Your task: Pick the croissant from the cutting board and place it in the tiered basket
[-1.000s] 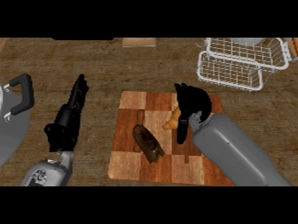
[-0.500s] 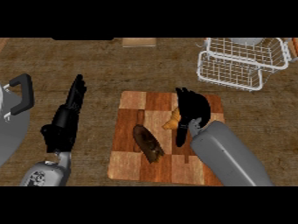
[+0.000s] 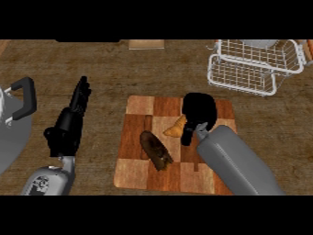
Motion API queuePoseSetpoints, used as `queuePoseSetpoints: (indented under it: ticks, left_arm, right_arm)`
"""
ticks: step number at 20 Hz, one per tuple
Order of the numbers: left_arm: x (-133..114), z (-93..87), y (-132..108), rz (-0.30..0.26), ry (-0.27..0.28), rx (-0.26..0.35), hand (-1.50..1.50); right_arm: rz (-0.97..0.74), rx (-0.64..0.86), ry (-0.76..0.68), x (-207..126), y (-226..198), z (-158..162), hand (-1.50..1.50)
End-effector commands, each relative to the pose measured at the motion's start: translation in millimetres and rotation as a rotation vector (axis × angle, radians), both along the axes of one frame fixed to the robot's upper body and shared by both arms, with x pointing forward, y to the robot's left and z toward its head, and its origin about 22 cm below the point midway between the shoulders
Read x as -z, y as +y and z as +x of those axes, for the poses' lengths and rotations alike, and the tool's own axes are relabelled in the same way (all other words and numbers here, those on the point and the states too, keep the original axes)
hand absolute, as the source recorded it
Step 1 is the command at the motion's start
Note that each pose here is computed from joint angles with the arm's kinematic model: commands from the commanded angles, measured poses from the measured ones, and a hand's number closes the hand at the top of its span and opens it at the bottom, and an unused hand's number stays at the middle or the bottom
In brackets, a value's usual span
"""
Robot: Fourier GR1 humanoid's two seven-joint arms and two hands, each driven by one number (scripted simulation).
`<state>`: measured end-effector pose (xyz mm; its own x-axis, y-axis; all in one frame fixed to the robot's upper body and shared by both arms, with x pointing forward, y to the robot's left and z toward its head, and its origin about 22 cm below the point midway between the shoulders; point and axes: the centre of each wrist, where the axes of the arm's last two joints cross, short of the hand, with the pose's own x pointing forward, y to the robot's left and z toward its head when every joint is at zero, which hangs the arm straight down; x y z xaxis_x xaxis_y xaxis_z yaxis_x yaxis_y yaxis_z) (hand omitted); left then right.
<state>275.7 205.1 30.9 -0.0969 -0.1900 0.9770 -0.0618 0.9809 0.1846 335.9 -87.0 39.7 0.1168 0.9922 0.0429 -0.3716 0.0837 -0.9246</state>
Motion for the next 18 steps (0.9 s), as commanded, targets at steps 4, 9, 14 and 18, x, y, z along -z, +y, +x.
queuePoseSetpoints:
  ticks: [4, 9, 14, 18]
  left_arm:
    - [-2.2, -4.0, -14.1, -0.003, 0.005, 0.009, 0.00]
    - [-5.2, 0.6, 1.4, 0.012, -0.001, 0.020, 0.00]
    - [-10.1, -1.7, -0.3, -0.007, -0.005, -0.006, 0.00]
    - [-6.6, -6.8, -0.8, -0.011, 0.027, 0.007, 0.00]
  right_arm:
    - [-0.160, 0.114, 0.085, 24.1, 20.7, 8.6, 1.50]
    - [-0.218, 0.235, 0.077, -2.9, 47.1, 12.6, 1.50]
    - [-0.236, 0.294, -0.055, -34.4, 50.7, 9.8, 1.50]
    - [-0.236, 0.339, -0.178, -71.1, 45.7, 17.2, 1.50]
